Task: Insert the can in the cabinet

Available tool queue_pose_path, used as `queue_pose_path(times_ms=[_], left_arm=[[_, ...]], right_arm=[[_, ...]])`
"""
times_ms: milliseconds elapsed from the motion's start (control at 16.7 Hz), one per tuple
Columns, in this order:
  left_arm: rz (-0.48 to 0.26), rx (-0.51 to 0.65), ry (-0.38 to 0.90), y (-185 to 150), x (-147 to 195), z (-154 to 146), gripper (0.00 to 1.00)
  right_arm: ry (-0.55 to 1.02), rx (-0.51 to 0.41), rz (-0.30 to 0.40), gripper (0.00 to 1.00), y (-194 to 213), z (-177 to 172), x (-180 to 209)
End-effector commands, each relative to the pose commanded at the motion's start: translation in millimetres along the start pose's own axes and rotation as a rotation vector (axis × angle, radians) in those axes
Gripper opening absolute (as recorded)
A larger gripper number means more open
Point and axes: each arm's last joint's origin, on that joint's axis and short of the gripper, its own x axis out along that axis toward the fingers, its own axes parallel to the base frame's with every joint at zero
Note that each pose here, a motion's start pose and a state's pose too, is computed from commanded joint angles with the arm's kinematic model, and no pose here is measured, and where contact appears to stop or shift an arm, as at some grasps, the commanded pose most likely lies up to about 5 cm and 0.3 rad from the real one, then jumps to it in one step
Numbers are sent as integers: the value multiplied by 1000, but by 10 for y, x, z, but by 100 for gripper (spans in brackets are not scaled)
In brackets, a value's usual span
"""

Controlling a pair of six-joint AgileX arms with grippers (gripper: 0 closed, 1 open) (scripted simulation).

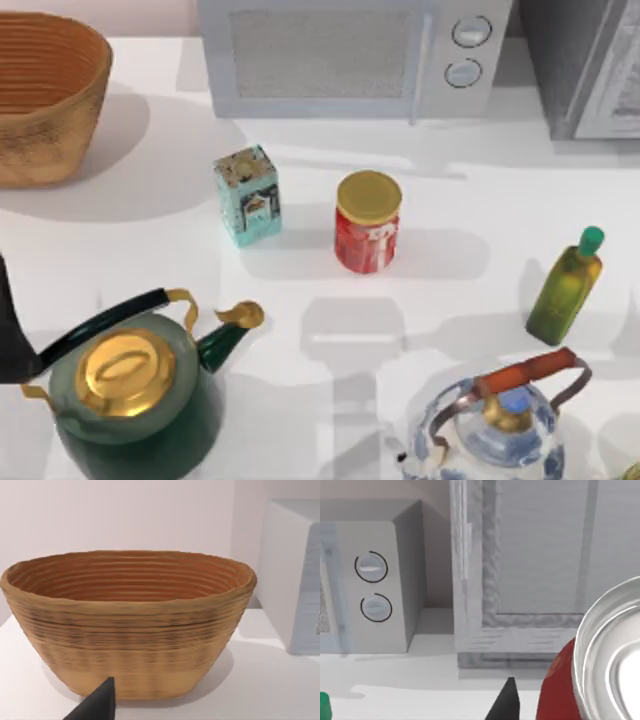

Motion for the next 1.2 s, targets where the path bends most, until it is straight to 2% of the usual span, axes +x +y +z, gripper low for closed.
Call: queue_pose_path(times_ms=[300,540,660,840,1020,1200], left_arm=[[0,0,0,0,0,0,100],[0,0,0,0,0,0,100],[0,0,0,0,0,0,100],[0,0,0,0,0,0,100],[0,0,0,0,0,0,100],[0,0,0,0,0,0,100]], right_arm=[[16,-3,0,0,4,78,2],[91,-27,5,0,32,504,59],[136,-42,9,0,59,859,164],[157,-59,13,0,125,1567,429],[128,-60,14,0,221,2306,768],[82,-46,12,0,328,2892,1097]])
